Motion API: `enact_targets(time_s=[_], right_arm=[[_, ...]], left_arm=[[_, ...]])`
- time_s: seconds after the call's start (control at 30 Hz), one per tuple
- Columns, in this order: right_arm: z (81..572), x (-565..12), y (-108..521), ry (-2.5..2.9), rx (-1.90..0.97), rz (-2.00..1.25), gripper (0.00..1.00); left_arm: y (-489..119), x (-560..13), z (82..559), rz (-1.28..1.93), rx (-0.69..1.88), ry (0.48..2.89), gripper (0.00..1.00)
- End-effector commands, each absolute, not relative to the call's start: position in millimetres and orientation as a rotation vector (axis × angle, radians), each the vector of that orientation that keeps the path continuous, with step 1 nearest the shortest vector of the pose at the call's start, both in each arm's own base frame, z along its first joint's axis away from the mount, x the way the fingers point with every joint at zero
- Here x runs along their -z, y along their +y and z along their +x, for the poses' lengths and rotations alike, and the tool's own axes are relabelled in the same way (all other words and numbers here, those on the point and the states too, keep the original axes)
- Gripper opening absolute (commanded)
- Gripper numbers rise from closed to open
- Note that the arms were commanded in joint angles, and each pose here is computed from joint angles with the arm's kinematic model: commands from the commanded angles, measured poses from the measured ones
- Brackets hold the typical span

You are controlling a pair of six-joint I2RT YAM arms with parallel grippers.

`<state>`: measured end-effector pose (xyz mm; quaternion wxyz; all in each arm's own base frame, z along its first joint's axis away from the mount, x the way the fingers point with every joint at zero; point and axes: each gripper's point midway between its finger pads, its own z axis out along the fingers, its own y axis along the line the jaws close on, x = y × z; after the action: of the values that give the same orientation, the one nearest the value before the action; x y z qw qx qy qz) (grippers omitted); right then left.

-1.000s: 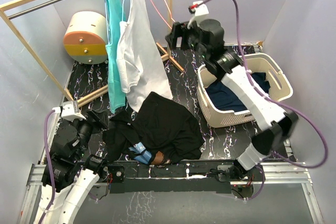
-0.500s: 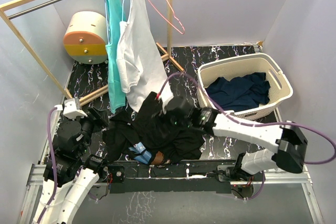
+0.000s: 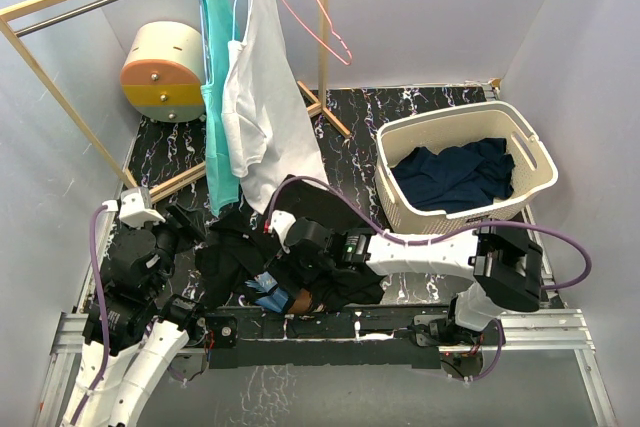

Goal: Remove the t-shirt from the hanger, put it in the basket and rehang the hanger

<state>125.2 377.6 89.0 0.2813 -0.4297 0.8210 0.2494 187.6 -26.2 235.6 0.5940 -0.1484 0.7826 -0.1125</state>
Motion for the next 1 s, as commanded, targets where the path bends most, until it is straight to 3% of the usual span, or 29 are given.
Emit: enact_targets(time_s=[0.0,0.47,0.77,0.83,0.87,0.9,0.93,0.97], right_arm=[[142,-119,414,1.986,-0.732,-1.183,0.99],[137,-97,453,1.951,-0.828,-1.282,0.99],[143,-34,440,2.123,-0.699,-1.269,0.98],[149,-31,435,2.150,-0.686,-1.235,0.86],[152,-32,433,2.161,-0.691,-1.218,0.64],[158,-34,431,2.175,-0.687,-1.185,0.51],[166,-38,427,2.192,-0.673,-1.136,0.26],[173,-42,424,2.204,-0.661,-1.092,0.09]], left_arm=[[-21,-237,187,-0.370,0.243,1.810,0.61],[-18,-236,186,-0.390,0.229,1.809,0.61],[-16,-236,186,-0.398,0.224,1.808,0.61],[-17,-236,186,-0.399,0.225,1.807,0.61],[-16,-237,185,-0.400,0.224,1.806,0.61],[-16,-236,186,-0.401,0.222,1.808,0.61],[-16,-236,186,-0.402,0.223,1.807,0.61],[-16,-236,186,-0.404,0.221,1.807,0.61]])
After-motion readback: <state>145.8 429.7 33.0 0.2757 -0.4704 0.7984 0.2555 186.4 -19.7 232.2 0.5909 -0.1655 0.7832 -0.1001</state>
